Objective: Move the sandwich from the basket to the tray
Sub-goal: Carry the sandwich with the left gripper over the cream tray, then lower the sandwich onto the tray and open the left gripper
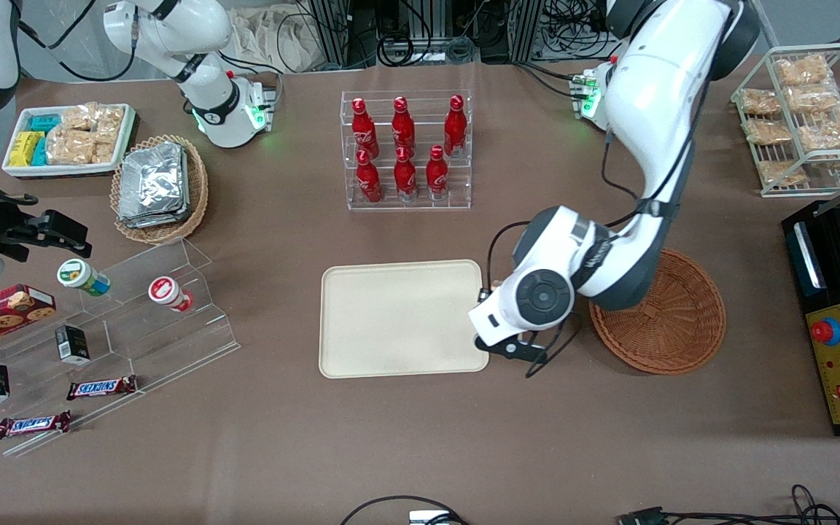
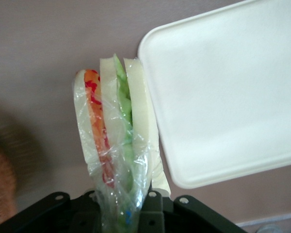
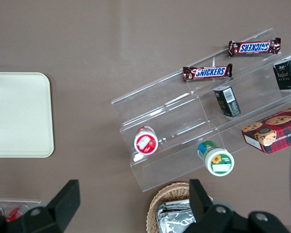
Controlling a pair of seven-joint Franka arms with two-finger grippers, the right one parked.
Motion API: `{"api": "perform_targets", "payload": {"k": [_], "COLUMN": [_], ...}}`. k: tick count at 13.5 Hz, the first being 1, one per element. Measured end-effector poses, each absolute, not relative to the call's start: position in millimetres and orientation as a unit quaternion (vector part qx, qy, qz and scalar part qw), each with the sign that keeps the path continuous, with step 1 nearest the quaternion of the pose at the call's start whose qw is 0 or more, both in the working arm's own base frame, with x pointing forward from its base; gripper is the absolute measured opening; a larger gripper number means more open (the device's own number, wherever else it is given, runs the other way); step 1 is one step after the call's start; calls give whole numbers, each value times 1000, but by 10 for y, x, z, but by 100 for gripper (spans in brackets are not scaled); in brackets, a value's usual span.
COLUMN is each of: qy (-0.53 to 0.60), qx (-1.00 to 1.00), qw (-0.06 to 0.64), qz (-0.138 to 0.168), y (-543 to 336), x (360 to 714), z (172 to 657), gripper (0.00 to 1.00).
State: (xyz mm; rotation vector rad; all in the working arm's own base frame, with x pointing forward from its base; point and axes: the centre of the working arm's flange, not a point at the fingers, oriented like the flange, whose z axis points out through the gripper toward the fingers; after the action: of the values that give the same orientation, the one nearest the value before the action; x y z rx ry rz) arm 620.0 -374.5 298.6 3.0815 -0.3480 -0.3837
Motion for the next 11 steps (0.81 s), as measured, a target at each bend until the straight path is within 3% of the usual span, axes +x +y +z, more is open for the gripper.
{"api": "perform_targets", "payload": {"k": [5,11], "qy": [-80,-69], "qx": [990,988], "qw": [15,28], "qz": [-114,-132], "y": [-4085,-4153], "x": [6097,6039], "z": [2405,2237], "gripper": [20,20]}}
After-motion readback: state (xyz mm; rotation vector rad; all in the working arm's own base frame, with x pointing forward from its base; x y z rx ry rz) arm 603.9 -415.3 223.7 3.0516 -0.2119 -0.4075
